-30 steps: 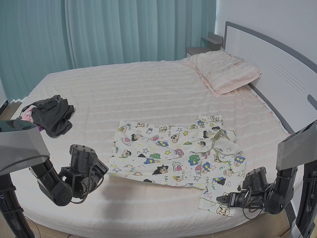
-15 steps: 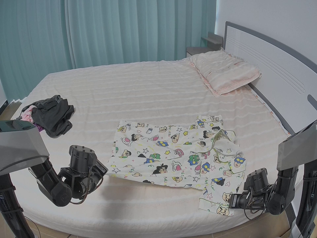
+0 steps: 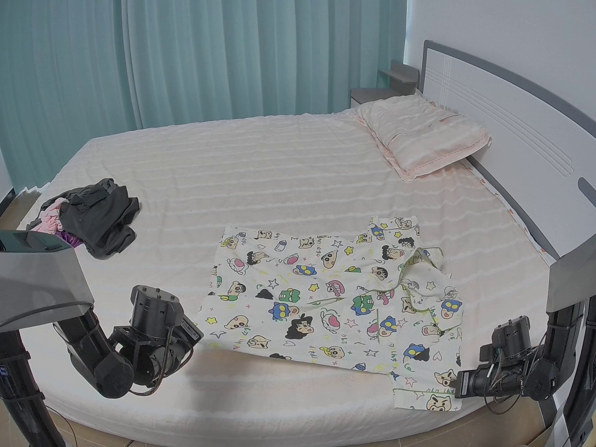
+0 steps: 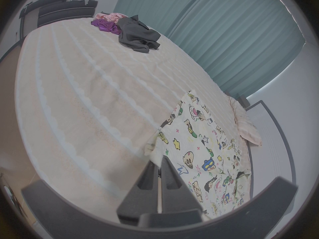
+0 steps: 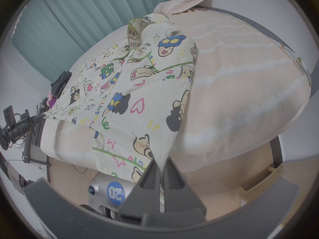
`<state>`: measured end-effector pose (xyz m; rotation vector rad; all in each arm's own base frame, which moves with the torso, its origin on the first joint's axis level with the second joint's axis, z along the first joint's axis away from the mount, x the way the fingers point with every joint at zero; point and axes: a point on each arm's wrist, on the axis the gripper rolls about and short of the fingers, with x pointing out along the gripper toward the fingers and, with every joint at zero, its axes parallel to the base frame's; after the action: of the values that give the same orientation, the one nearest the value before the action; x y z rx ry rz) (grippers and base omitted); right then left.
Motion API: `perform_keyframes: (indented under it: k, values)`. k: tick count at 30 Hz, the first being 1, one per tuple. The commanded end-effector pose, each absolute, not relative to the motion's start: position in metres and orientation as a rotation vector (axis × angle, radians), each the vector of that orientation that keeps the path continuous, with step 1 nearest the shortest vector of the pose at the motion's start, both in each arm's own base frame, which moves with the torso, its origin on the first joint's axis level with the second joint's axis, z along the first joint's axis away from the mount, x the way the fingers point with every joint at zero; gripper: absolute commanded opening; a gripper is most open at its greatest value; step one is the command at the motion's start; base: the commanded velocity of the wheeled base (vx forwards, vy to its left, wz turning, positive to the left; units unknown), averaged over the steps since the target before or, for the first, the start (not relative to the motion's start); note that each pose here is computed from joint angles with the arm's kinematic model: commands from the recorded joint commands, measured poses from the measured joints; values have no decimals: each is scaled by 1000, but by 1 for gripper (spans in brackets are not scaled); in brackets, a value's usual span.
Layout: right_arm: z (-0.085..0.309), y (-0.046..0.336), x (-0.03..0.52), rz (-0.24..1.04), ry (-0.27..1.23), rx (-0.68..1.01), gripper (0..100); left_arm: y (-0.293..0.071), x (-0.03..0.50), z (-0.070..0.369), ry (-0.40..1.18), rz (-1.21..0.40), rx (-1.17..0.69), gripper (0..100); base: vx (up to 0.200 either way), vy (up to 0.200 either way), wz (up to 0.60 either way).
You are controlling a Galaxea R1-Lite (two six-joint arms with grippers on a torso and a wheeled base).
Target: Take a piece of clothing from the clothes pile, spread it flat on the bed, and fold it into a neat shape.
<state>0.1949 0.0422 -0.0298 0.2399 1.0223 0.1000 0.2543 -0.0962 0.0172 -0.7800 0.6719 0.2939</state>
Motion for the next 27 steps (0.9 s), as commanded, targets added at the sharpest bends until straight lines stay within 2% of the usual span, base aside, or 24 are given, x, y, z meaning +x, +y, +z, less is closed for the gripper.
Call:
perform_keyframes:
  k: [1, 16, 27]
  values:
    - [-29, 36, 187, 85, 1043, 231, 0, -94, 245, 11, 709, 301, -746, 0, 0, 0, 0]
    - [-32, 15, 181, 56, 1095, 155, 0, -100, 207, -13, 875, 278, -588, 0, 0, 0, 0]
    - [-35, 13, 175, 65, 1157, 121, 0, -106, 190, -38, 992, 291, -491, 0, 0, 0, 0]
